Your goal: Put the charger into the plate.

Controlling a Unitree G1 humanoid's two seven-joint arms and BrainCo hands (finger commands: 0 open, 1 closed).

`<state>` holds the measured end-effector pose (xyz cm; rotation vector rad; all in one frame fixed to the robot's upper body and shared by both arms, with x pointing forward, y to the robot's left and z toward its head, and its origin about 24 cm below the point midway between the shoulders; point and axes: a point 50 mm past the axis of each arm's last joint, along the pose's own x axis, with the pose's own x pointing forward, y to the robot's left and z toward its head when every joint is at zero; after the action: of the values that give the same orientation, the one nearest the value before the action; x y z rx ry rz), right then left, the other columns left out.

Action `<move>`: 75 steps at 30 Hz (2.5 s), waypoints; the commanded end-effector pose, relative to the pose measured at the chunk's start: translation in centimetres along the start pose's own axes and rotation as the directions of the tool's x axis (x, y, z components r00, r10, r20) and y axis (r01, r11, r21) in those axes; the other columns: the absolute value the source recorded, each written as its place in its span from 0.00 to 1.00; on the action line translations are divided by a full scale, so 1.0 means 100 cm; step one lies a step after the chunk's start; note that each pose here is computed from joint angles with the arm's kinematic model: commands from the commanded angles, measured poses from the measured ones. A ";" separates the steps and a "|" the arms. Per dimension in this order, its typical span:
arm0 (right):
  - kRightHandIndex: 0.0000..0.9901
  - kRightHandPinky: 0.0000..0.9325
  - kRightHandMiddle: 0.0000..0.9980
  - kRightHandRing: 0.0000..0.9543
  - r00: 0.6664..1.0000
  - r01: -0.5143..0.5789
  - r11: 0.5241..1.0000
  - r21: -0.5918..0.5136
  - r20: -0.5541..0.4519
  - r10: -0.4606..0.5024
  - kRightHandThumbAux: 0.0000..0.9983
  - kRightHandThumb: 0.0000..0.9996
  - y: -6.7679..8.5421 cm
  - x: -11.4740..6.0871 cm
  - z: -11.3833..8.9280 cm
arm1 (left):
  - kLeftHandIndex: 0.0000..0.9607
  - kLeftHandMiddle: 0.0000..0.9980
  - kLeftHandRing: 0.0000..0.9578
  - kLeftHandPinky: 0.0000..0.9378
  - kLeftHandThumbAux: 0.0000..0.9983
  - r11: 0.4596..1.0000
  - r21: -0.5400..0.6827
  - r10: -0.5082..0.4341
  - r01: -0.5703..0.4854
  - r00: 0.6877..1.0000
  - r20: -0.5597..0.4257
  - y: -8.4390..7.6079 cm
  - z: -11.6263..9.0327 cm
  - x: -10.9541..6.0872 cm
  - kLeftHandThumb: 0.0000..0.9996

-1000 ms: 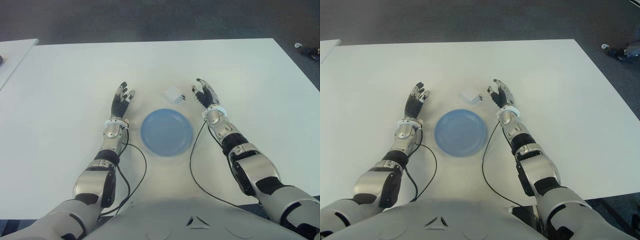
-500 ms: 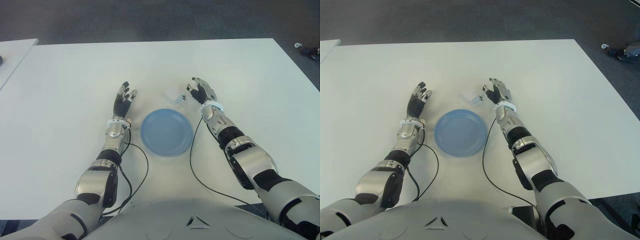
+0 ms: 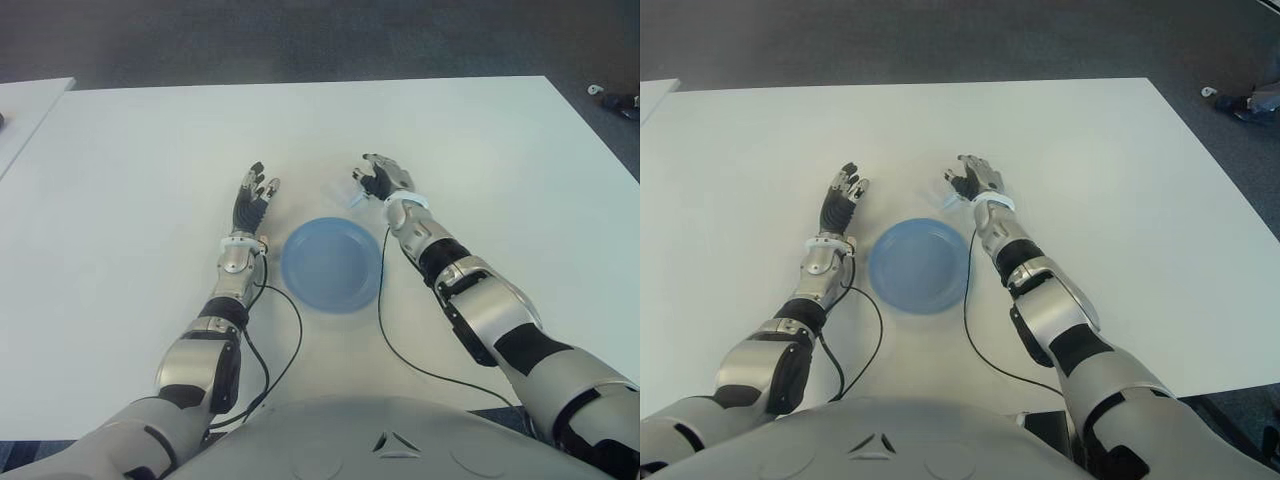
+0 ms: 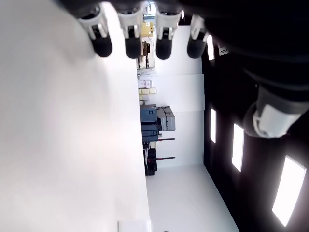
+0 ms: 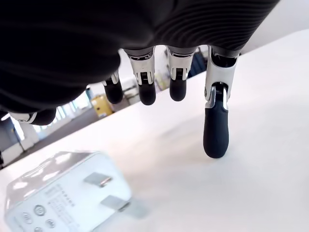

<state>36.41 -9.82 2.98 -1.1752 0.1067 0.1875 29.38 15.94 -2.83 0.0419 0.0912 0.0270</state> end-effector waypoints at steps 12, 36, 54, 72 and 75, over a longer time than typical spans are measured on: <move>0.00 0.00 0.00 0.00 0.998 -0.062 0.996 -0.070 0.004 0.062 0.09 0.37 0.001 0.005 0.023 | 0.00 0.00 0.00 0.00 0.47 0.999 -0.003 -0.040 0.040 0.989 -0.144 -0.012 -0.027 -0.016 0.17; 0.00 0.00 0.00 0.00 0.994 -0.076 0.993 -0.088 0.066 0.082 0.09 0.36 0.015 -0.002 0.035 | 0.00 0.00 0.00 0.00 0.50 0.998 -0.017 -0.055 0.052 0.986 -0.160 -0.015 -0.027 -0.014 0.16; 0.00 0.00 0.00 0.00 0.994 -0.046 0.994 -0.103 0.091 0.056 0.09 0.39 0.016 -0.005 0.006 | 0.00 0.00 0.00 0.00 0.51 0.998 -0.021 -0.066 0.064 0.984 -0.163 -0.012 -0.028 -0.015 0.16; 0.00 0.00 0.00 0.00 0.992 -0.029 0.997 -0.067 0.117 0.036 0.10 0.40 0.007 -0.006 -0.017 | 0.00 0.00 0.00 0.00 0.52 0.999 -0.022 -0.046 0.043 0.985 -0.167 -0.007 -0.028 -0.017 0.12; 0.00 0.00 0.00 0.00 0.994 -0.027 0.997 -0.066 0.100 0.033 0.11 0.38 0.006 -0.005 -0.019 | 0.00 0.00 0.00 0.00 0.52 0.999 -0.021 -0.044 0.041 0.985 -0.166 -0.006 -0.028 -0.017 0.11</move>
<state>36.01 -11.16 2.30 -1.2347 -0.0018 0.2723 29.51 15.33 -2.67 0.0289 0.1012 -0.0075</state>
